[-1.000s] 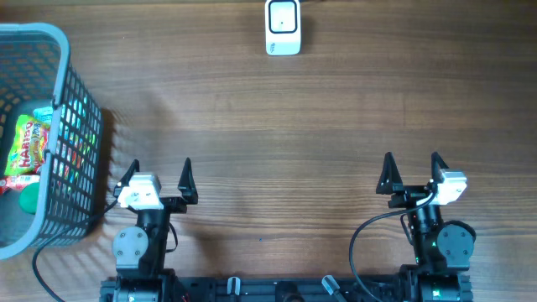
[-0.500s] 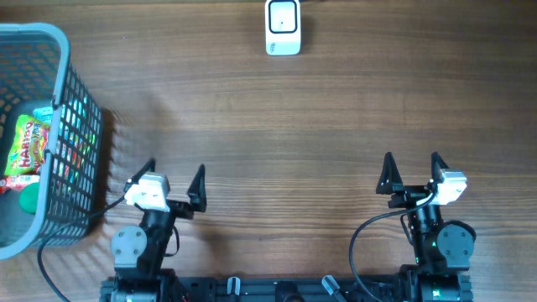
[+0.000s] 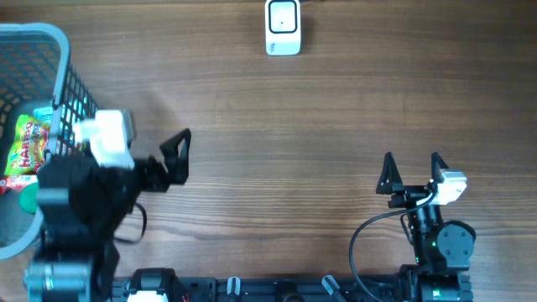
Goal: Scan the item barcode
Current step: 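Reach the left gripper into the basket and grasp the green-capped jar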
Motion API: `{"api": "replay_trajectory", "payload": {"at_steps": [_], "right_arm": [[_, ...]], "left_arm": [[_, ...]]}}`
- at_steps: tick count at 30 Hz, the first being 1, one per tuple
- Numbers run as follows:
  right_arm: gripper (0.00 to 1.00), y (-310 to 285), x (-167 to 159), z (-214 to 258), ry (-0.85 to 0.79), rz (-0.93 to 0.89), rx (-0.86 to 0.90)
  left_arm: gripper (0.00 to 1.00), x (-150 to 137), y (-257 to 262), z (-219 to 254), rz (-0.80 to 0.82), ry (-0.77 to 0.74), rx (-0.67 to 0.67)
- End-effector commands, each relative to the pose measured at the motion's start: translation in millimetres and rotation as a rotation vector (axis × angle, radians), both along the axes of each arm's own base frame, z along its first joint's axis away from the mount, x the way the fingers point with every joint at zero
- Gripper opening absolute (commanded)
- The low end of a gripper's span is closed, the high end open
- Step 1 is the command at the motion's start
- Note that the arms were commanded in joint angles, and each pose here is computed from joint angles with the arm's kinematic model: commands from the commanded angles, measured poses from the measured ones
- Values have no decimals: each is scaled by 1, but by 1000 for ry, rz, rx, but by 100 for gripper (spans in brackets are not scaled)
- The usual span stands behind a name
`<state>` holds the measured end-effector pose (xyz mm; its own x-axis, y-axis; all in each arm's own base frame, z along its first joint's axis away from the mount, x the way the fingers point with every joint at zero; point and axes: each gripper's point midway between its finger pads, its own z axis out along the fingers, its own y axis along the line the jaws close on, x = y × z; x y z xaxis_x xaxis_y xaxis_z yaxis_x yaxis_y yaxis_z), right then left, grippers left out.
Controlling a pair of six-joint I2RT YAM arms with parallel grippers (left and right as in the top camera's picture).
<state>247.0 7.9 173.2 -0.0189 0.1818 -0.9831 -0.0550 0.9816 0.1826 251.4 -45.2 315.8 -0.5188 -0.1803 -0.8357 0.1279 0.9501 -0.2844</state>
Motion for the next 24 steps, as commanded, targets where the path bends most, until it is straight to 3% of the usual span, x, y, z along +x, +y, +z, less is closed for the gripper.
{"api": "replay_trajectory", "payload": {"at_steps": [1, 4, 8, 15, 17, 19, 24], "right_arm": [[100, 0, 0, 1, -5, -3, 10], [100, 0, 0, 1, -5, -3, 10], [100, 0, 0, 1, -4, -3, 10], [100, 0, 0, 1, -5, -3, 10], [100, 0, 0, 1, -5, -3, 10], [100, 0, 0, 1, -5, -3, 10], [100, 0, 0, 1, -5, -3, 10]], "left_arm": [[100, 9, -12, -21, -57, 151, -52], [100, 19, -19, -48, -87, 275, -80], [100, 30, -19, -58, -82, 322, -84], [100, 38, -18, 7, -85, 173, -78], [100, 39, -9, 26, 0, 147, -107], [100, 42, 2, 34, 84, 134, -117], [100, 43, 8, 37, 124, 122, -119]]}}
